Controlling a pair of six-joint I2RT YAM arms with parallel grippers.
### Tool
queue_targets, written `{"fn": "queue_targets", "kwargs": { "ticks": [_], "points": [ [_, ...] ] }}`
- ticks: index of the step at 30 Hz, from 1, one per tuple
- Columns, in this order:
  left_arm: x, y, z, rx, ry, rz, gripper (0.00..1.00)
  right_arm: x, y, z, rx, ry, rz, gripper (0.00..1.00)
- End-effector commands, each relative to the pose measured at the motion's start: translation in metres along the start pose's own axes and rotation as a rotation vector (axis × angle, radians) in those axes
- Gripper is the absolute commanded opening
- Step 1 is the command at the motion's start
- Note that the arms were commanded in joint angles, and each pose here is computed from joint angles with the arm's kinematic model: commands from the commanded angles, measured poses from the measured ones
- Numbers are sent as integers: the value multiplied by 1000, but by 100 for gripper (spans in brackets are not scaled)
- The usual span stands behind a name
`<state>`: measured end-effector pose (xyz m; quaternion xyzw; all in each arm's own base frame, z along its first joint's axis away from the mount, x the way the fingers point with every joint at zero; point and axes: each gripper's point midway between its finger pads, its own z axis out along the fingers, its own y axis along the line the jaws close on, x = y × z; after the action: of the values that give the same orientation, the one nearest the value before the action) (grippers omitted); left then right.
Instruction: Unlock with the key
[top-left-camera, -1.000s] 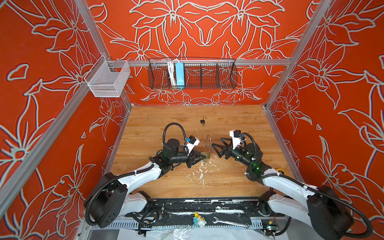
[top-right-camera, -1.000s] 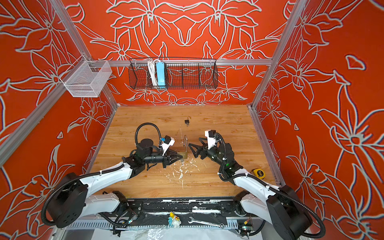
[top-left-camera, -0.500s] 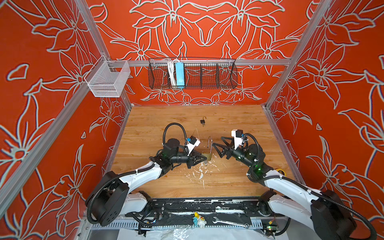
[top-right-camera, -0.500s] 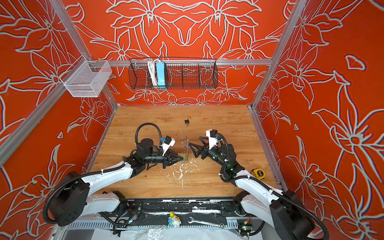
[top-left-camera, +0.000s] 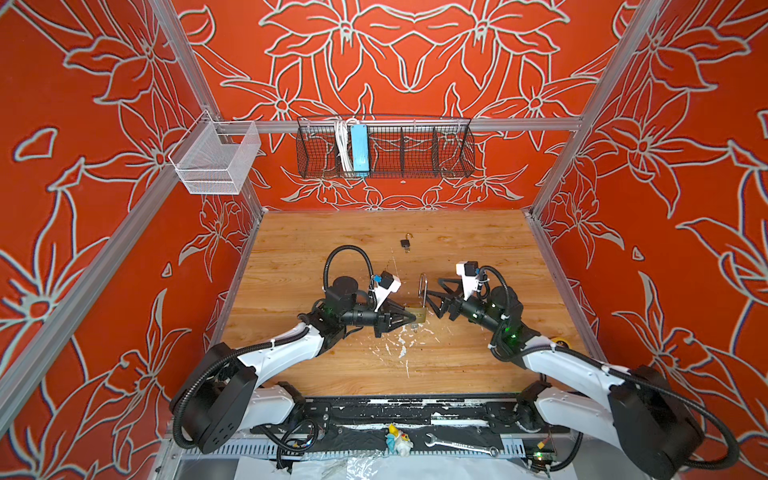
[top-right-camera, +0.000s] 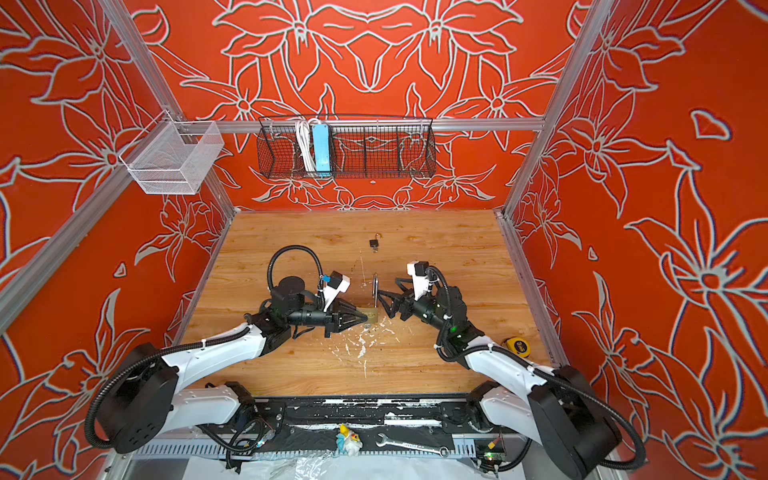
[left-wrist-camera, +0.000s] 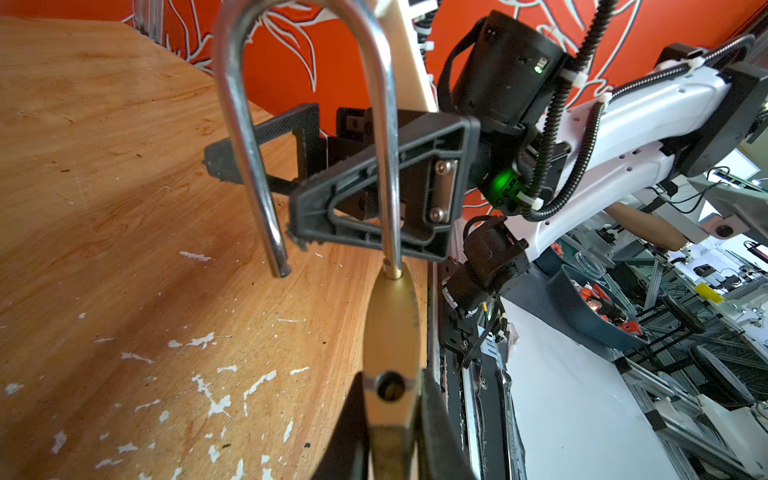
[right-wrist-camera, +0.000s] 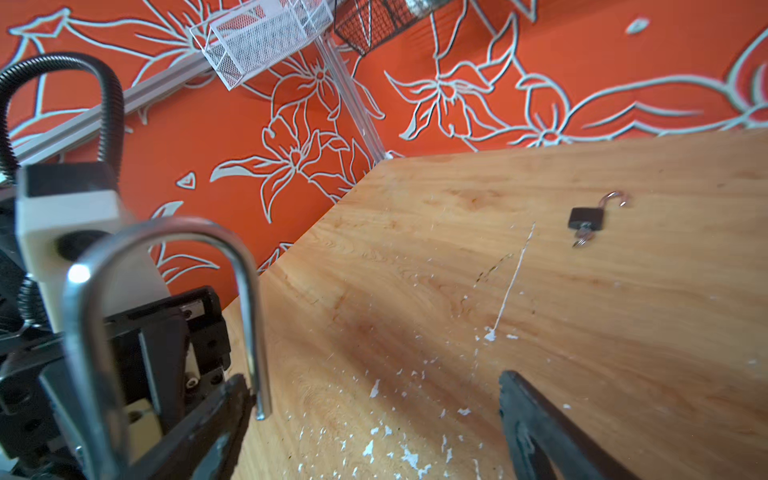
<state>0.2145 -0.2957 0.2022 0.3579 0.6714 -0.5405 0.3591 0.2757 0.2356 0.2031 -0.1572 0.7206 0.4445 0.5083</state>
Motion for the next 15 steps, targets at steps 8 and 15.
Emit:
{"fn": "queue_targets", "kwargs": {
  "ticks": [8,15],
  "points": [
    [-22,-17,0,63,-46,101,0,-25,27,-6,-101,-68,-41,95],
    [-19,-29,6,138,-15,102,0,-26,4,2,16,-59,-8,94]
  ]
}}
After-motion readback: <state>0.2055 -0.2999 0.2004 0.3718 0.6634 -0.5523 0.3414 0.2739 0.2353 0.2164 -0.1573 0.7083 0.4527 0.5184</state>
